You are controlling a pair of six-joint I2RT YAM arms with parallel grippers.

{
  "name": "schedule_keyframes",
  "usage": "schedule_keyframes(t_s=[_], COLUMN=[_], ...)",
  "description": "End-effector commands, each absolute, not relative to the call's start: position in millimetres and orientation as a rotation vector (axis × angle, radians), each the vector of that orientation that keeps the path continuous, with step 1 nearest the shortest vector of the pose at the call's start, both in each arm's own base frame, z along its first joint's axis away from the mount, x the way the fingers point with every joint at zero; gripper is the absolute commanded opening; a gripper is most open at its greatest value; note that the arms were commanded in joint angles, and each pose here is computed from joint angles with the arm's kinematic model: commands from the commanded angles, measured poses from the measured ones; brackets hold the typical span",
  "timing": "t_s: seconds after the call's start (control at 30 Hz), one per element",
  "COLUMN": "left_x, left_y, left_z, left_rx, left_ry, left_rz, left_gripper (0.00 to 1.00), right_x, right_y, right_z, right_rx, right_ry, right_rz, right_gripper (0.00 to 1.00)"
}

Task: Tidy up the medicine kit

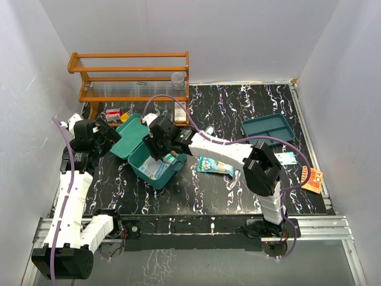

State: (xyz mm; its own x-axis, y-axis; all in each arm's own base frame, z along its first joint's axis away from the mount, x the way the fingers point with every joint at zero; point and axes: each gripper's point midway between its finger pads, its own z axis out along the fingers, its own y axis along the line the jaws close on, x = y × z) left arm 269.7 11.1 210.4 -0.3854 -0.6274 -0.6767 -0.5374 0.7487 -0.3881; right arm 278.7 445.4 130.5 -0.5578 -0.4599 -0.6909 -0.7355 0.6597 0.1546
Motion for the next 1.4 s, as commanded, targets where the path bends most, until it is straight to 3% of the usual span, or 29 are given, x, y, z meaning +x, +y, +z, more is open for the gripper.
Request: schedule_keyframes(t_s=[0.0,0.3,0.63,1.07,1.37], left_x=[269,267,266,269,277], left_y=[12,13,13,10,-4], left_z=[218,218,218,224,227], left_rx=[-0.858,-0.856,-0.850,-0.818,-0.735], left_ry=[2.049,2.049,2.045,2.032,2.030], left_rz=[-0.130,-0.127,-0.125,-0.148,-0.241], left_gripper=[0.99,0.99,0.99,0.99,0.99], right_x=[295,261,261,292,329], right_y=[453,476,467,466,362], right_z=[165,124,81,206,253], right_rx=[-0.875,-1.075,-1.091,-0.789,-0.331], right_ry=[2.172,2.213,2.303,2.134,2.061], right_rz=[0.537,0.559,0.432,0.554,0.391], right_gripper=[0.42,0.38,0.34,0.41,0.45])
